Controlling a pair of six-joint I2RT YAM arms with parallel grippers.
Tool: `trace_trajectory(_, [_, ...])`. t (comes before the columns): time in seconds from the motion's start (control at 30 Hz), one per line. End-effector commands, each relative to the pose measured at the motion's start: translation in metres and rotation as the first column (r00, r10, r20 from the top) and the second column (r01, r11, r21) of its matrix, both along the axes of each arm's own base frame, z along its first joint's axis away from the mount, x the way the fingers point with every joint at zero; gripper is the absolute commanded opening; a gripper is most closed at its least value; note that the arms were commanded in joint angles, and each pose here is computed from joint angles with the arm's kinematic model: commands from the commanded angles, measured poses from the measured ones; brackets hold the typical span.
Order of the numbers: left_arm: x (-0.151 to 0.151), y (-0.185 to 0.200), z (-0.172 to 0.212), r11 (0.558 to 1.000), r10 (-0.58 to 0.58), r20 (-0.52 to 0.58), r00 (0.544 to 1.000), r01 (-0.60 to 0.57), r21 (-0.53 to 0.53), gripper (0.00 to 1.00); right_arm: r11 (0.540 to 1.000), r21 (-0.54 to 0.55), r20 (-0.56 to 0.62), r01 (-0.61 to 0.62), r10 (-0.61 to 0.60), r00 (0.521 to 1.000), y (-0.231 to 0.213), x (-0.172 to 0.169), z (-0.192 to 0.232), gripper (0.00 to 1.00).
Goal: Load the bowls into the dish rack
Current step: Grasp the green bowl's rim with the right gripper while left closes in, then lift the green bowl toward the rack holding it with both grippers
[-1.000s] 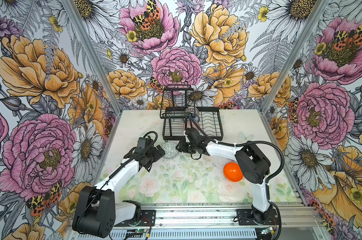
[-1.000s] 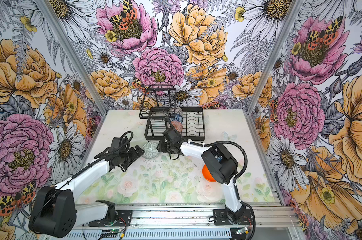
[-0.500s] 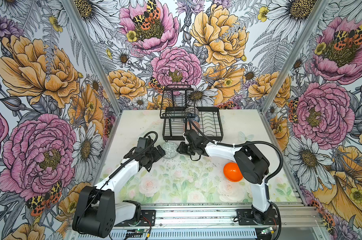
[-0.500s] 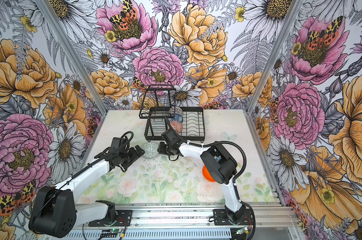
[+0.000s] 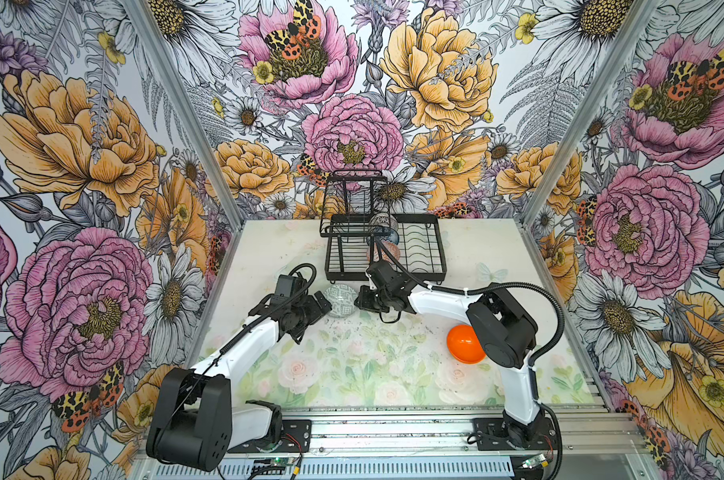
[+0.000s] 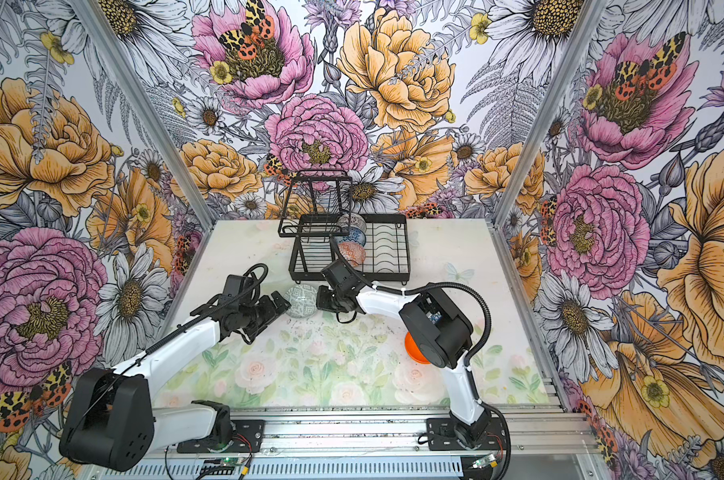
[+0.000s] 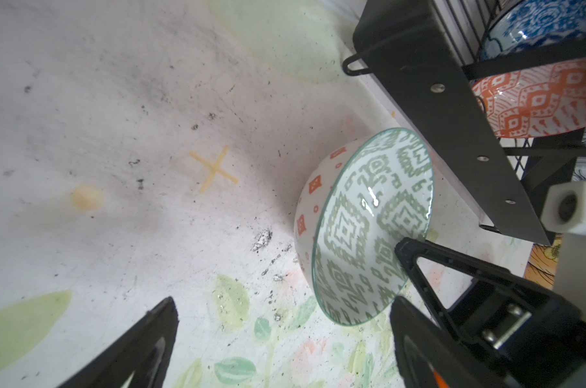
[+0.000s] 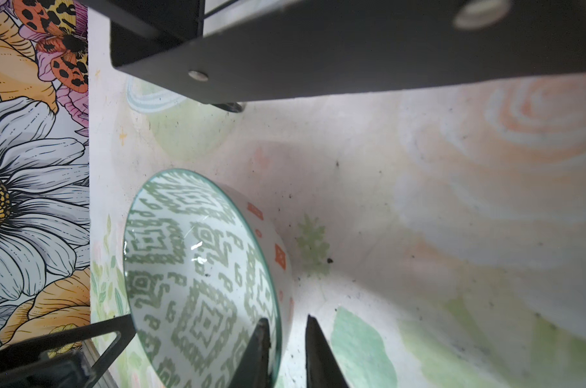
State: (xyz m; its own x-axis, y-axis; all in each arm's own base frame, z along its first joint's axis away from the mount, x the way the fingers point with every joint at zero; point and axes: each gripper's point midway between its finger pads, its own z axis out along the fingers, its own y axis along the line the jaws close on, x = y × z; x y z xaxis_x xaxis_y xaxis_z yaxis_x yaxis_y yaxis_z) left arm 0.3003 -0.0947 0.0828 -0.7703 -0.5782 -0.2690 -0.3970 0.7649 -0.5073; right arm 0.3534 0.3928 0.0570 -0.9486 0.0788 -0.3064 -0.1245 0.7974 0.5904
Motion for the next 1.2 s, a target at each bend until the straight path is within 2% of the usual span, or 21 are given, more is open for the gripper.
trace_trajectory(0.0, [0.002,0.002,0.000,1.000,0.021,-0.009,1.000,-0.022,-0.017,0.99,1.000,-0.022,-0.012,-0.020,0.020,1.000,0.005,0.000,-0.006,0.18])
trace_trajectory(0.13, [0.002,0.002,0.001,0.999,0.027,-0.009,1.000,-0.027,-0.019,0.99,0.999,-0.024,-0.013,-0.031,0.030,0.999,0.006,0.000,-0.007,0.15])
trace_trajectory(0.43, [0.003,0.002,0.004,0.999,0.038,-0.002,0.999,-0.038,-0.027,0.99,0.999,-0.044,-0.001,-0.022,0.022,1.000,-0.001,-0.001,-0.002,0.00])
trace_trajectory(0.63, [0.008,-0.004,0.012,0.998,0.035,0.020,0.999,-0.033,-0.052,0.99,0.997,-0.072,0.036,0.009,-0.006,0.999,-0.020,-0.004,0.009,0.00])
trace_trajectory(0.8, [0.013,-0.018,0.032,0.999,-0.006,0.090,0.996,0.010,-0.042,0.99,0.996,-0.082,0.073,0.024,-0.018,0.997,-0.039,-0.008,0.026,0.00])
trace_trajectory(0.97, [0.018,-0.042,0.050,0.997,-0.065,0.145,0.987,0.070,-0.031,0.99,0.995,-0.084,0.100,0.054,-0.045,0.994,-0.063,-0.006,0.046,0.00])
trace_trajectory(1.17, [0.023,-0.084,0.059,0.990,-0.134,0.160,0.978,0.138,-0.014,0.99,0.993,-0.103,0.159,0.049,-0.032,0.987,-0.084,-0.003,0.072,0.00])
